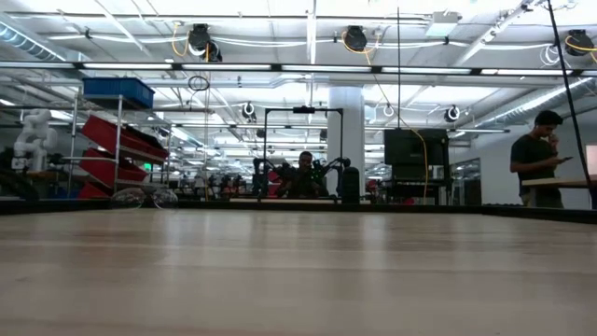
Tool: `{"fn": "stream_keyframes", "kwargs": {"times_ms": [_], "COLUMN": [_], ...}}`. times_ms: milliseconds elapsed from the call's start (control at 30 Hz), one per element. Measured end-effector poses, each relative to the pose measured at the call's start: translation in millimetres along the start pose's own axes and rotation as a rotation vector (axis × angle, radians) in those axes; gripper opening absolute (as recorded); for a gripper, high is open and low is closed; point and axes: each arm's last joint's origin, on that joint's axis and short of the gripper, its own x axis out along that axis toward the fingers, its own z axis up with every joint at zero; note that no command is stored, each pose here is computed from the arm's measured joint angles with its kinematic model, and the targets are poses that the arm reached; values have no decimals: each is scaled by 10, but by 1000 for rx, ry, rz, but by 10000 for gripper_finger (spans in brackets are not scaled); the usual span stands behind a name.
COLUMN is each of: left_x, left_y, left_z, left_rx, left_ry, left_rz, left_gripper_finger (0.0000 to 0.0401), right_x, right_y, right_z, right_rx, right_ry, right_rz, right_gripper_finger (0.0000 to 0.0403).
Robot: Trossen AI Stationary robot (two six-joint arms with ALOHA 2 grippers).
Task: Coil cords
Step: Coil the black wire onto the spool
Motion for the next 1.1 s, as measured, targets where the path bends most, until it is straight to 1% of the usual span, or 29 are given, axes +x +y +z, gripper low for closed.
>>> {"fn": "stream_keyframes", "kwargs": {"times_ms": [100, 167, 233, 400, 600, 767, 967, 1100], "left_x": [81, 128, 160, 171, 121, 59, 47, 44], "left_y": [-6, -15, -27, -36, -131, -229, -241, -228], "left_z": [84, 145, 180, 187, 199, 227, 232, 228], "left_rx": [-8, -15, -14, -11, 11, 51, 48, 52], "left_ry": [-59, -89, -91, -86, -76, -68, -56, -33], "left_rz": [-109, -147, -158, -165, -183, -155, -118, -50], "left_gripper_finger": [177, 177, 177, 177, 177, 177, 177, 177], "right_x": [-34, -54, -59, -78, -90, -89, -90, -90], "right_y": [-24, -41, -35, -6, -4, -4, -4, -4], "right_z": [42, 81, 121, 244, 299, 298, 299, 299], "right_rx": [26, 49, 60, 77, 87, 88, 82, 75], "right_ry": [-24, -48, -78, -170, -216, -215, -216, -217], "right_rz": [9, 13, 25, 102, 112, 112, 112, 111], "right_gripper_finger": [0, 0, 0, 0, 0, 0, 0, 0]}}
